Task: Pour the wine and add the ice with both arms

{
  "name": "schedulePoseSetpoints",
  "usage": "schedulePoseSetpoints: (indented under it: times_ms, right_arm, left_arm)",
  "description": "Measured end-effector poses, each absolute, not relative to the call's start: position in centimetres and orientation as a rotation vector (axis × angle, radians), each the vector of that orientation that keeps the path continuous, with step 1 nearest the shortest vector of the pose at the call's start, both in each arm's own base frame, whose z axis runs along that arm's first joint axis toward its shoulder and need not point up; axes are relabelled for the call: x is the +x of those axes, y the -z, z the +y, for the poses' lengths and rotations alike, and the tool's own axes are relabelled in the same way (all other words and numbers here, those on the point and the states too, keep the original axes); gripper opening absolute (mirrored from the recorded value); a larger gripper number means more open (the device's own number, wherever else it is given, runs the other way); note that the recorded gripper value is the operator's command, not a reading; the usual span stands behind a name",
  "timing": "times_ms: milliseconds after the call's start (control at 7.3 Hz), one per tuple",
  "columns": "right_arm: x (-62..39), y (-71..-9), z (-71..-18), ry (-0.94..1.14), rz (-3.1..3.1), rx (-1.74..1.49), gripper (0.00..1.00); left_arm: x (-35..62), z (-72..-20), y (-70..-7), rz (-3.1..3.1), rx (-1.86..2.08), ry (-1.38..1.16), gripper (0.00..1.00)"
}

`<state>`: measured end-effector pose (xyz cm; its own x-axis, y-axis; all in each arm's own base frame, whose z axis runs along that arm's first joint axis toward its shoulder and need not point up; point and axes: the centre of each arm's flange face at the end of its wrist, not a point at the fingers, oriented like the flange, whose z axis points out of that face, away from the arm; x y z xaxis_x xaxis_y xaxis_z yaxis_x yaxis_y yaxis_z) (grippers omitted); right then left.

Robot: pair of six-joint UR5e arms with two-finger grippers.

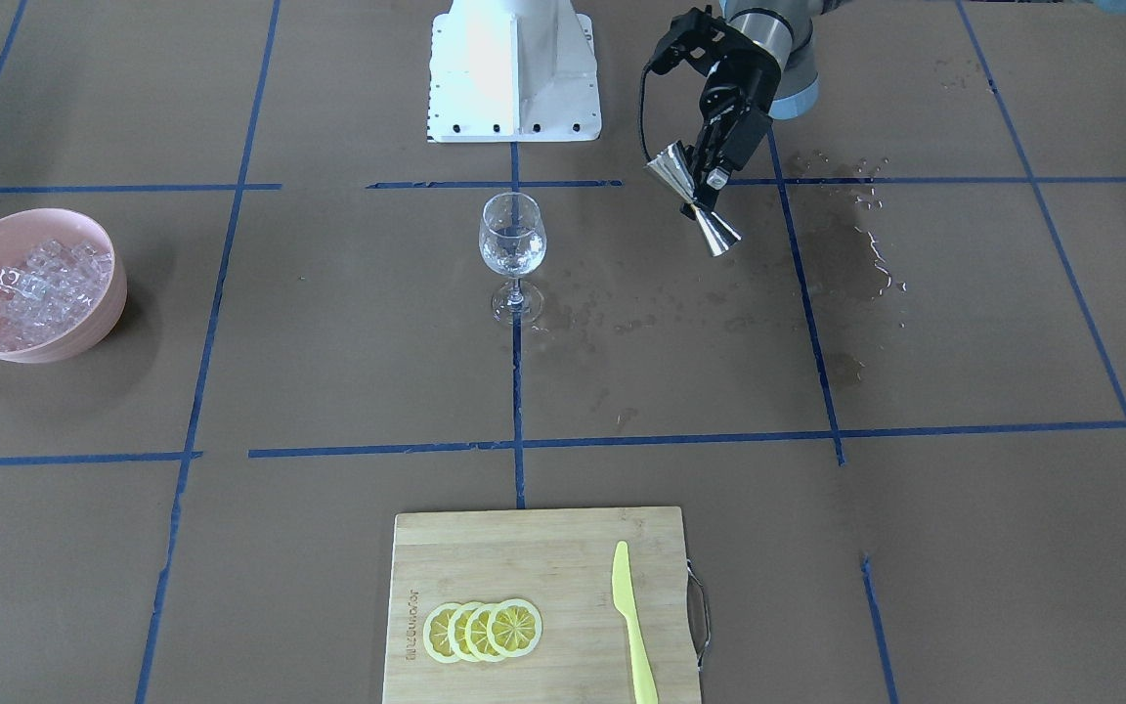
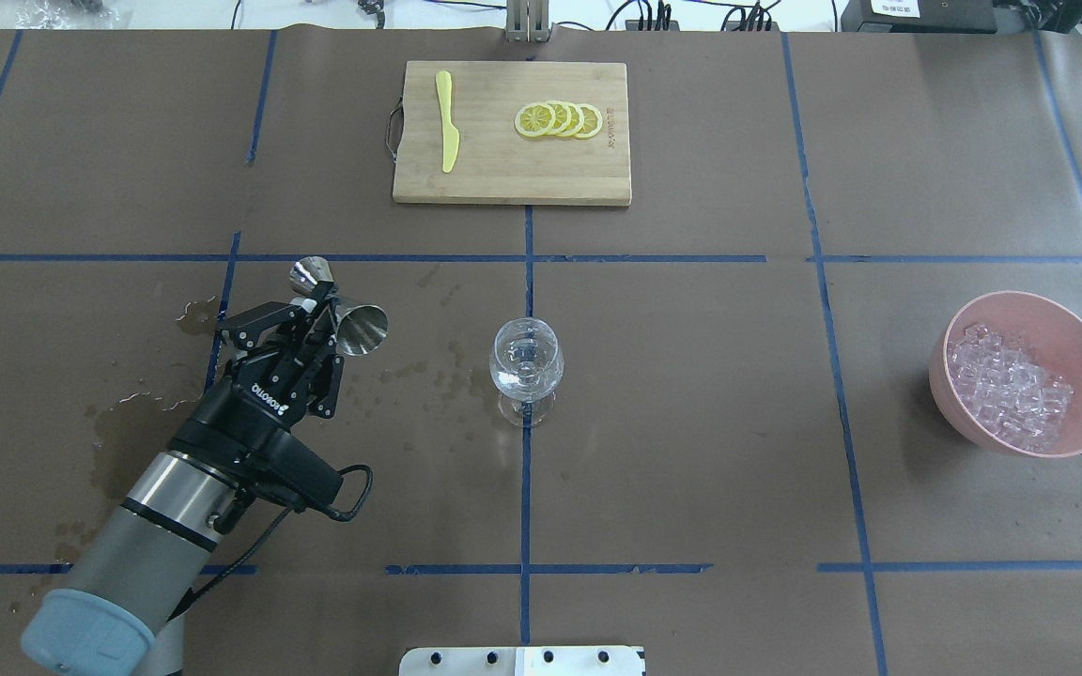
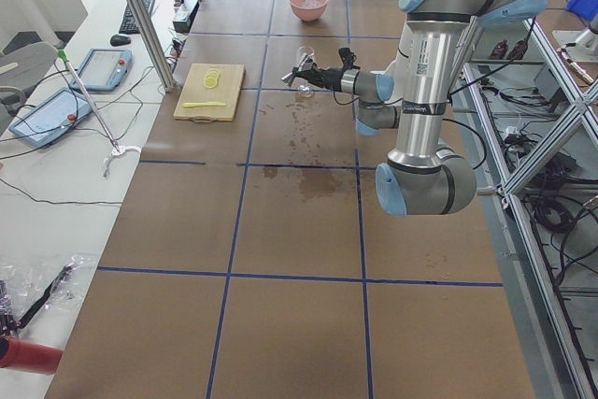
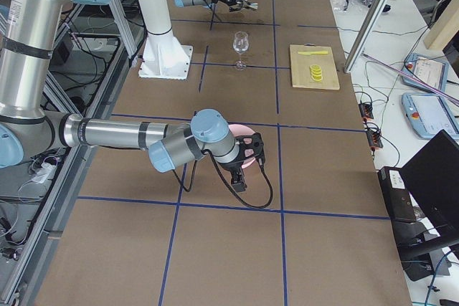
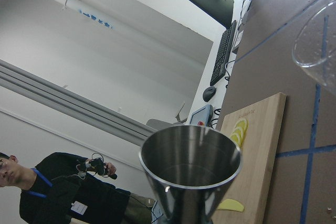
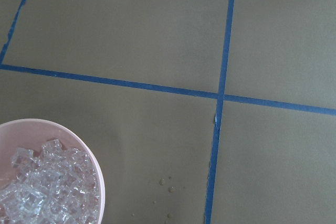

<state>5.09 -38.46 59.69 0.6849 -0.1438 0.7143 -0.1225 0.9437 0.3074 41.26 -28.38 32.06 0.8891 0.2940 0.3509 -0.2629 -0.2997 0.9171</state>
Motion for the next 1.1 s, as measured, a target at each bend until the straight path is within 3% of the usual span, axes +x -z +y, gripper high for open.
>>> schedulePoseSetpoints:
  times_ms: [1096]
  right_arm:
    - [5.1, -59.8, -38.3, 0.012, -0.817, 0.345, 1.0]
  left_arm:
    - [32.6, -26.1, -44.0, 0.541, 1.704, -0.353, 0.0]
